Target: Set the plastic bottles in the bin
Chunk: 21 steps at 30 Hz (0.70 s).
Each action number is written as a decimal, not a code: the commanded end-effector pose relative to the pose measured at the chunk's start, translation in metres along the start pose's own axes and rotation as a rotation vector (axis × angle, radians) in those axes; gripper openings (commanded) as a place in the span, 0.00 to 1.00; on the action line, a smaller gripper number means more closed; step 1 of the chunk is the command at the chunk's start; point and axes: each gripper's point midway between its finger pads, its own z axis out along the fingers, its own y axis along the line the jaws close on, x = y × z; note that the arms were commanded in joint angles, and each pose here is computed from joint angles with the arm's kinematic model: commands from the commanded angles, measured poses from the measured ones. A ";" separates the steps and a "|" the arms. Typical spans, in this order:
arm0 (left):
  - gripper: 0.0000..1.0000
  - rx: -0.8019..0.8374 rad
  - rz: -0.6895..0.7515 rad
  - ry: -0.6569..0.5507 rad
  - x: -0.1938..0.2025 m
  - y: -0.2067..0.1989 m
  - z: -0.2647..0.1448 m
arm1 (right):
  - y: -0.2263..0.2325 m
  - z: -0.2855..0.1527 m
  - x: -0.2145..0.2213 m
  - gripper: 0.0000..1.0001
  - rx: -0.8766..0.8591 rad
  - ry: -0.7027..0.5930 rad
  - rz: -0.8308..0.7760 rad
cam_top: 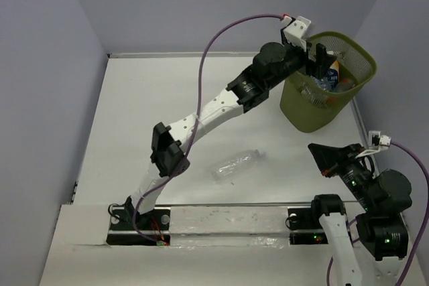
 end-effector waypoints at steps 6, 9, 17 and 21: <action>0.99 -0.256 0.149 -0.133 -0.165 0.013 -0.182 | -0.034 0.035 0.057 0.57 0.019 0.218 0.146; 0.99 -0.368 0.094 -0.105 -0.138 0.037 -0.240 | -0.046 0.047 0.083 0.80 0.009 0.261 0.281; 0.99 -0.617 0.035 -0.010 -0.057 0.094 -0.357 | -0.101 0.066 0.152 0.96 0.124 0.358 0.482; 0.99 -0.668 0.020 0.022 -0.021 0.110 -0.391 | -0.119 0.077 0.173 0.97 0.168 0.369 0.542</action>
